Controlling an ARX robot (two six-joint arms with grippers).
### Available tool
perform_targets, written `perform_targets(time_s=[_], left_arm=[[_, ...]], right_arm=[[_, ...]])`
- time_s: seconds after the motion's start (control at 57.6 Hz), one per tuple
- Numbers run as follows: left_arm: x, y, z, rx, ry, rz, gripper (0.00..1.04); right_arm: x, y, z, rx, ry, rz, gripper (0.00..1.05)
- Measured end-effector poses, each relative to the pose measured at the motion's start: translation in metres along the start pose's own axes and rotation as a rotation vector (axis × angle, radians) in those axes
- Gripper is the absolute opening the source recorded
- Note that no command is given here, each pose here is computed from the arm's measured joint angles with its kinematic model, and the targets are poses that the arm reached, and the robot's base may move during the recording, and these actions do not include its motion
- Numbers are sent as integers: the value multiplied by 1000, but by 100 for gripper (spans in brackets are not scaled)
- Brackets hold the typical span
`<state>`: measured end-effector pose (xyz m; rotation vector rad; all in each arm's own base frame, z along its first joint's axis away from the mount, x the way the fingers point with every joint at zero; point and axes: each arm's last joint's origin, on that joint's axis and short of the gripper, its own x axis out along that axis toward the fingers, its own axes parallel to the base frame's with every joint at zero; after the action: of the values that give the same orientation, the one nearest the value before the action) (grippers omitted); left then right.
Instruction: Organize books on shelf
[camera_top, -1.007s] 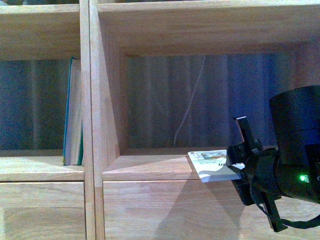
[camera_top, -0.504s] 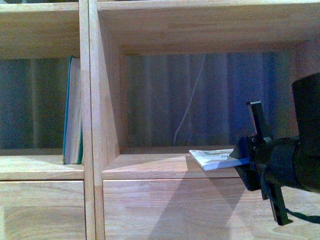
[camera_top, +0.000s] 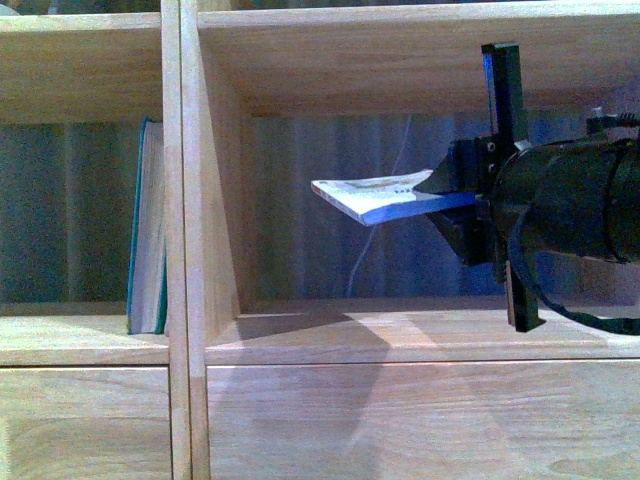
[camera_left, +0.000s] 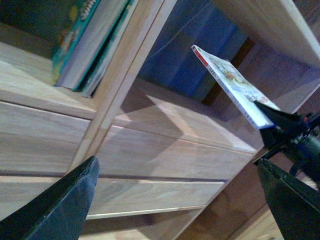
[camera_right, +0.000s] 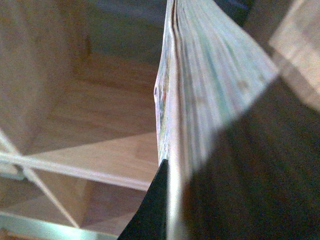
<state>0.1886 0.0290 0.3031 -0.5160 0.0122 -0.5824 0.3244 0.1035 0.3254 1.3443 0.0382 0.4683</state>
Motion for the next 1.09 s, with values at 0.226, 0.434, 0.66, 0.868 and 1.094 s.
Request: perform_targets(time_s=[0.226, 0.434, 0.66, 0.868, 1.094], left_arm=[[70, 6, 29, -207, 21, -111, 98], [116, -11, 31, -262, 79, -193, 98], [145, -30, 23, -288, 102, -264, 98], [157, -40, 18, -322, 94, -313, 98], [162, -48, 16, -345, 86, -336, 98]], right_arm=[[-6, 5, -4, -18, 71, 79, 7], [-15, 5, -12, -21, 163, 150, 7], [-31, 19, -24, 10, 274, 285, 7], [-48, 23, -37, 65, 387, 366, 7], [-61, 22, -49, 69, 463, 405, 7]])
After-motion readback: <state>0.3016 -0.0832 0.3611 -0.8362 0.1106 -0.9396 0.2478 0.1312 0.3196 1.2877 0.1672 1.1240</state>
